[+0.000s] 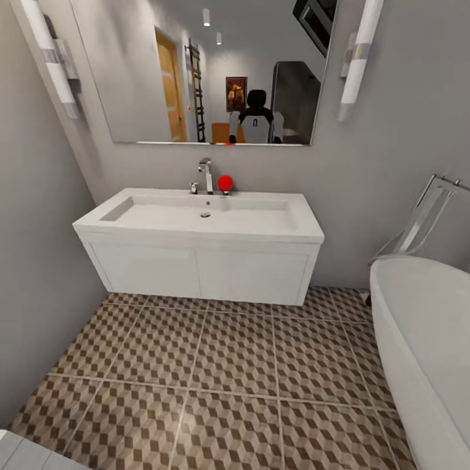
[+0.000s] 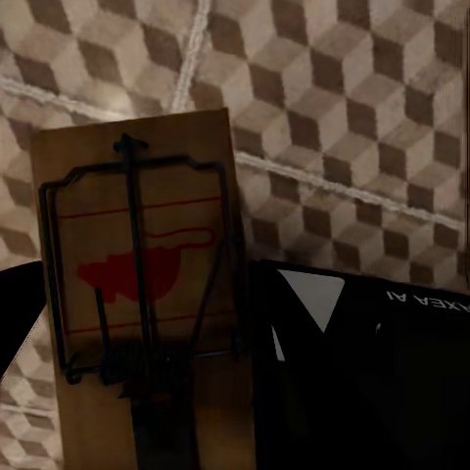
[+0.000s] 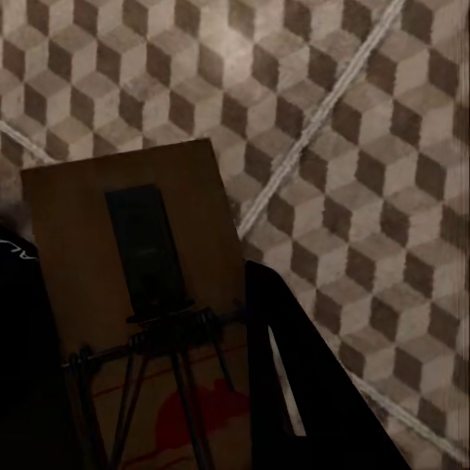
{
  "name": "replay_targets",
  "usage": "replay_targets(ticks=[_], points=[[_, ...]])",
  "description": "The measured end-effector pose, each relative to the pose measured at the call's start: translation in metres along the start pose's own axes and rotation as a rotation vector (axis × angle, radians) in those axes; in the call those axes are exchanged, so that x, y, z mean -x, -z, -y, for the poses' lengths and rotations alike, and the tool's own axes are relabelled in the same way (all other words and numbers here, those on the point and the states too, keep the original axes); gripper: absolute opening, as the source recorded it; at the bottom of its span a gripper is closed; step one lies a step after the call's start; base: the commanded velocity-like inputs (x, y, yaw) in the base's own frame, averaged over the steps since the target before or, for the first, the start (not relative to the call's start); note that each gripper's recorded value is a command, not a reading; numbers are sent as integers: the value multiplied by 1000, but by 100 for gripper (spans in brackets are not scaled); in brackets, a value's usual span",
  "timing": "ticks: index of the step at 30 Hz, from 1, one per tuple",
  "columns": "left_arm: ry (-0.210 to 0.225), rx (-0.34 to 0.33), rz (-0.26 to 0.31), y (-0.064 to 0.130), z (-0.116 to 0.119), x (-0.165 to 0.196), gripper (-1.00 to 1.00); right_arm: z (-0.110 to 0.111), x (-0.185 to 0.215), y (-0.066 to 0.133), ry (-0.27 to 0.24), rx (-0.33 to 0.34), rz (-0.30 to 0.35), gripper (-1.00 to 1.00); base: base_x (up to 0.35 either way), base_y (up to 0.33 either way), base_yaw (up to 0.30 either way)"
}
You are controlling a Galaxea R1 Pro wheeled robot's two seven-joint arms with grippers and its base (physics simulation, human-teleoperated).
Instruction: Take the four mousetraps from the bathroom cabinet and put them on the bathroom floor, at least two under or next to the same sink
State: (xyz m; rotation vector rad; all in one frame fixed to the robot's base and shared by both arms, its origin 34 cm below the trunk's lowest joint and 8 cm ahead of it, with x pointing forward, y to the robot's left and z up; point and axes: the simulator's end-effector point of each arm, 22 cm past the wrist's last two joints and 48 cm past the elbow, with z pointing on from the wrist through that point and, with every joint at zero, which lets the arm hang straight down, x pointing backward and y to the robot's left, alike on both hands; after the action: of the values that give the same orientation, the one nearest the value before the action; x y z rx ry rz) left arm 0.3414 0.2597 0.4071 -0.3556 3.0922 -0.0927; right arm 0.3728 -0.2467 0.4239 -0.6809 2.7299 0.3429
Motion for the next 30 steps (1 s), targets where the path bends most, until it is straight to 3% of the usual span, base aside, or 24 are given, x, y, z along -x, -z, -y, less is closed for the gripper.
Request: replay_targets(ticks=[22, 30], points=[[0, 1, 0, 0, 0, 0, -100, 0, 0, 0, 1, 0, 0, -100, 329, 0, 0], [2, -9, 5, -1, 7, 1, -100, -3, -1, -1, 0, 6, -6, -100, 57, 0, 0]])
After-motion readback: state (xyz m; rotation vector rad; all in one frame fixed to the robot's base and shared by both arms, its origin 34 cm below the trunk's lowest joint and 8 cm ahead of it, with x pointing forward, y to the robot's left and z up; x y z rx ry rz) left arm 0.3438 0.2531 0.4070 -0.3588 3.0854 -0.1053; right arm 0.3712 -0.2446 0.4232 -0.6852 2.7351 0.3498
